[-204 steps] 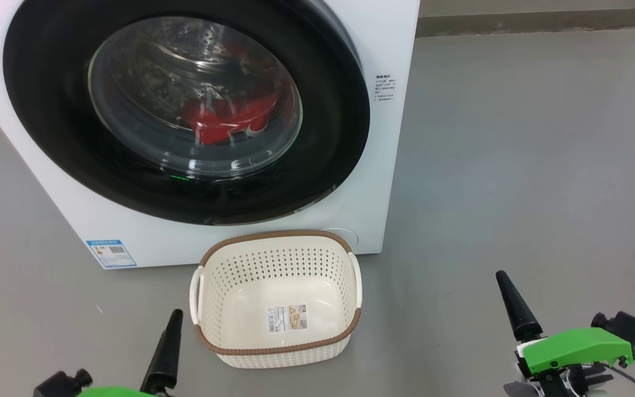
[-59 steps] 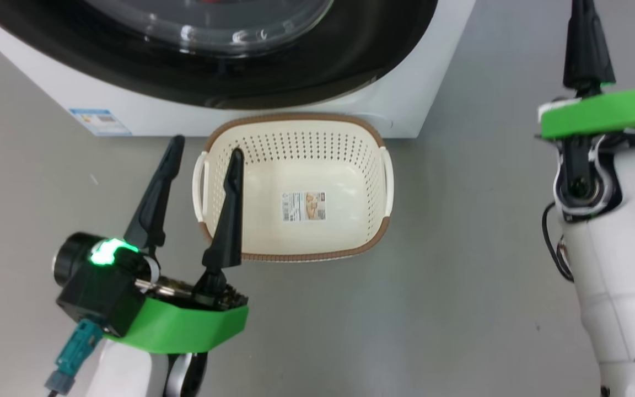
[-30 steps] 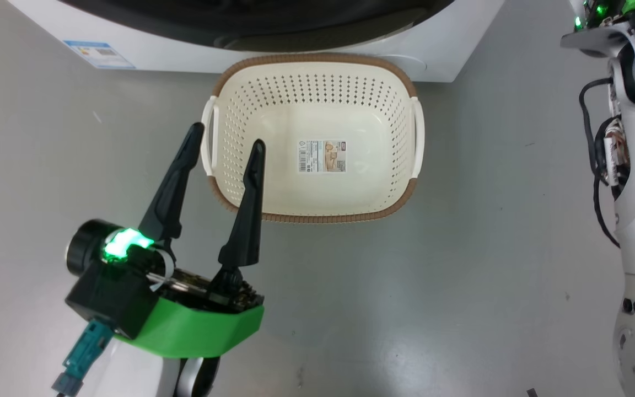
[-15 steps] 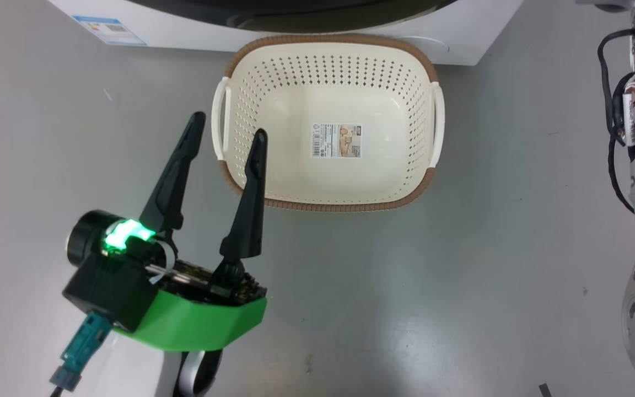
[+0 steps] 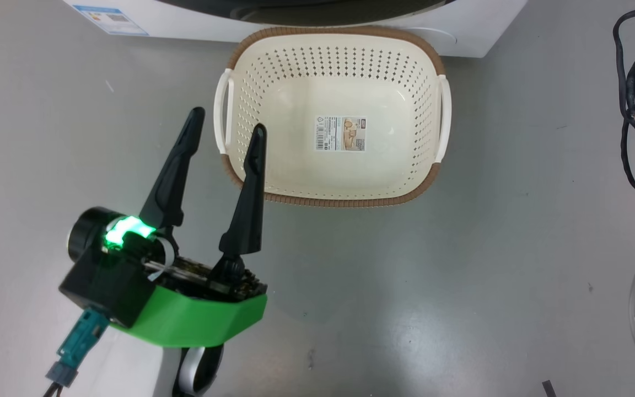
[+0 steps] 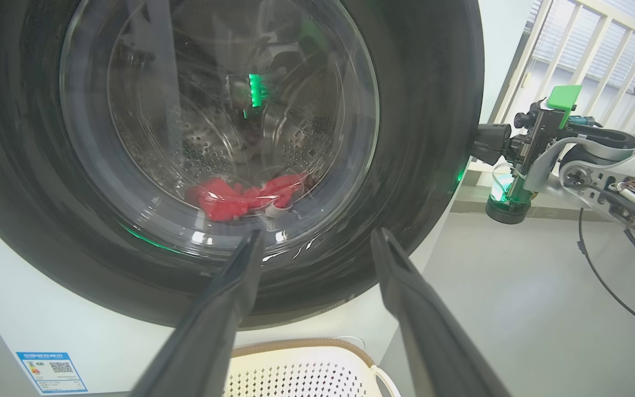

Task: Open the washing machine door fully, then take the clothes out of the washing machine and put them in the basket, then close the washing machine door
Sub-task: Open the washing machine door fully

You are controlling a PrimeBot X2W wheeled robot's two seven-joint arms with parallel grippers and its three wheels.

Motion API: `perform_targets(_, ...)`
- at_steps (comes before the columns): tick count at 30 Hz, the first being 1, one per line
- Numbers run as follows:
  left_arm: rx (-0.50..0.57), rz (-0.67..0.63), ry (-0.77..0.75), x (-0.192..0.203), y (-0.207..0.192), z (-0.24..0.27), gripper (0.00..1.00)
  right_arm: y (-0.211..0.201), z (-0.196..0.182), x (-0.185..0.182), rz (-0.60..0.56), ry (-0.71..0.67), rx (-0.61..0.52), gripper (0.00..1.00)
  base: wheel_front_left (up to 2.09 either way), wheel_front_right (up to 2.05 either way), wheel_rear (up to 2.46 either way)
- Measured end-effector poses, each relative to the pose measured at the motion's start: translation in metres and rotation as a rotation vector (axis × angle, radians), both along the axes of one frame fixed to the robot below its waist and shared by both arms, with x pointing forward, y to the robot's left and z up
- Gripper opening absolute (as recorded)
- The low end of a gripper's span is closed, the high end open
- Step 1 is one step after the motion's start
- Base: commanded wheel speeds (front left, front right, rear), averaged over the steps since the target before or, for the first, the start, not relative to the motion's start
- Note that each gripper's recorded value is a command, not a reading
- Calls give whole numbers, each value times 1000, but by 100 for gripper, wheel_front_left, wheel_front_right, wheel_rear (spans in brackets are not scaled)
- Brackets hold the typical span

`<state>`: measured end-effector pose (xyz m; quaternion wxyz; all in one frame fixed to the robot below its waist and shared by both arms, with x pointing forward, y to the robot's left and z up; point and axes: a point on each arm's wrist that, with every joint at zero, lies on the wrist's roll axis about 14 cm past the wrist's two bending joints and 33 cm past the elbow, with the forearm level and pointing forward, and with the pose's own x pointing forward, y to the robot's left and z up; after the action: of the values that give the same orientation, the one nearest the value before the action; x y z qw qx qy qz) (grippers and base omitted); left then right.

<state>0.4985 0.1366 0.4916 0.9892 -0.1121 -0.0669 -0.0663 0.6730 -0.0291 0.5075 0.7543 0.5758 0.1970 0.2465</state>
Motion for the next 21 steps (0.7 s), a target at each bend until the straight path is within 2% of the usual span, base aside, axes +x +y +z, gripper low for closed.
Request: perform_targets(21, -9, -7, -11, 1, -3, 5, 100, 6, 9, -13, 73, -14, -20, 0, 0, 0, 0)
